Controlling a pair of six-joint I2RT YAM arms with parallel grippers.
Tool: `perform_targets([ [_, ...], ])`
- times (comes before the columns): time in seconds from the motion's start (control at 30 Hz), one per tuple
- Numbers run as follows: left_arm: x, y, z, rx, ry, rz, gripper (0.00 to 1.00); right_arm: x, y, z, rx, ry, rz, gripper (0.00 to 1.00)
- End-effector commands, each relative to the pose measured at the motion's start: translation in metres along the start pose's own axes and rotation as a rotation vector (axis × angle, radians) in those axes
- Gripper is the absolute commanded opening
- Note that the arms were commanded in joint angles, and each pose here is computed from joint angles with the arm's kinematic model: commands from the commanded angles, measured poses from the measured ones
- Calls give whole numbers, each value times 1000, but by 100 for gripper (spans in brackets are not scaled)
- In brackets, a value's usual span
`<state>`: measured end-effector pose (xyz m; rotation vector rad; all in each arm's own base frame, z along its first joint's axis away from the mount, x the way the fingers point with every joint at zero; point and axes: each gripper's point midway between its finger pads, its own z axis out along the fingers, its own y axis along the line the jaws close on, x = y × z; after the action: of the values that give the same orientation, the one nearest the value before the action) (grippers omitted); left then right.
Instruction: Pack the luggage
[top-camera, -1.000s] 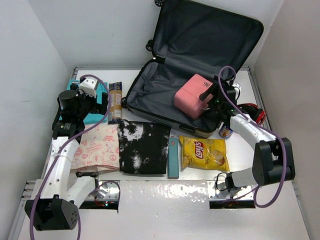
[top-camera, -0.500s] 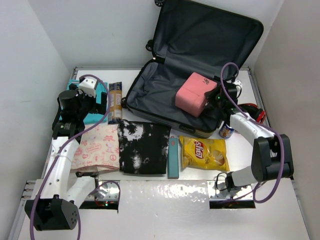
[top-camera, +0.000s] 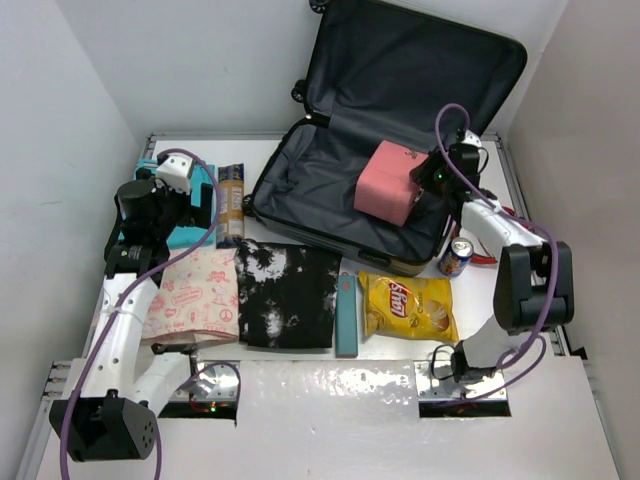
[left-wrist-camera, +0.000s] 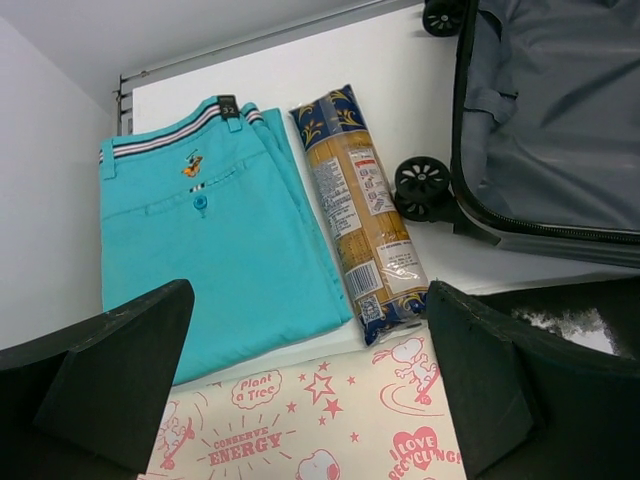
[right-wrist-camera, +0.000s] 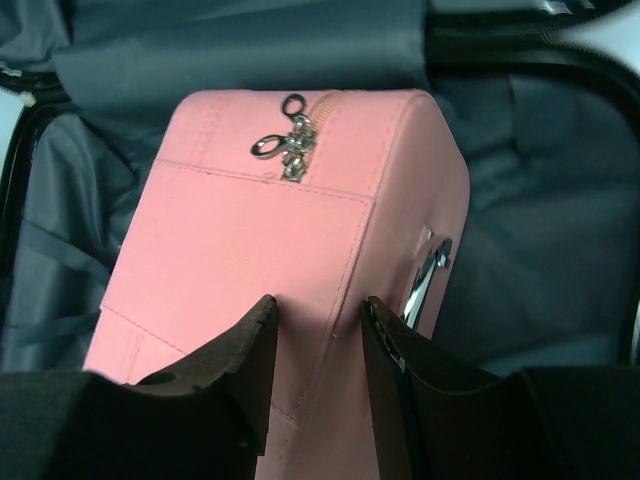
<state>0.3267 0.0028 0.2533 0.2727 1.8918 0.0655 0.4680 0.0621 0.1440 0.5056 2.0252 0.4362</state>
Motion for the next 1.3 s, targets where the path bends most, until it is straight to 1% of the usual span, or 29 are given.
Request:
perform_targets([
  [0.0, -19, 5, -6, -28, -71, 23, 100, 31, 23, 5, -145, 158, -136, 39],
  [0.1, -19, 5, -6, -29, -74, 24, 100, 33, 29, 8, -184, 181, -166, 39],
  [0.17, -19, 5, -7, -31, -77, 24, 100, 34, 25, 8, -152, 210, -172, 39],
  [0.23, -20, 5, -7, -31, -81, 26, 100, 38, 22, 4, -148, 221, -188, 40],
  [0.33, -19, 5, -8, -31, -83, 22, 100, 38, 24, -9, -146, 204, -215, 43],
  [0.4, -18, 3, -7, -26, -82, 20, 100, 33, 28, -19, -150, 182, -229, 51],
  [0.47, -19, 2, -7, -21, -88, 15, 100, 30, 27, -25, -138, 176, -226, 56],
  [0.5, -20, 2, -6, -17, -91, 14, 100, 24, 27, -29, -117, 162, -223, 64],
  [0.57, -20, 1, -6, -11, -95, 12, 100, 17, 27, -34, -97, 150, -224, 71],
  [0.63, -21, 0, -6, -6, -100, 11, 100, 5, 31, -41, -83, 137, -233, 77],
  [0.7, -18, -1, -5, -3, -94, 10, 100, -3, 32, -44, -58, 129, -228, 80],
  [0.73, -18, -1, -5, -2, -95, 12, 100, -8, 35, -47, -53, 139, -228, 84],
  [0.83, -17, -2, -5, 0, -93, 8, 100, -11, 37, -52, -27, 183, -219, 91],
  [1.0, -15, -2, -7, -3, -89, 9, 100, -19, 26, -69, 89, 193, -146, 95],
  [1.07, -14, -1, -7, -7, -85, 12, 100, -21, 9, -71, 197, 176, -94, 99],
  [1.1, -13, -1, -7, -8, -81, 11, 100, -12, 1, -71, 224, 196, -83, 99],
  [1.2, -13, -3, -6, 0, -84, 7, 100, 11, -6, -56, 194, 257, -50, 99],
  [1.27, -15, -3, -7, 3, -88, 9, 100, 18, -7, -46, 163, 257, -31, 99],
])
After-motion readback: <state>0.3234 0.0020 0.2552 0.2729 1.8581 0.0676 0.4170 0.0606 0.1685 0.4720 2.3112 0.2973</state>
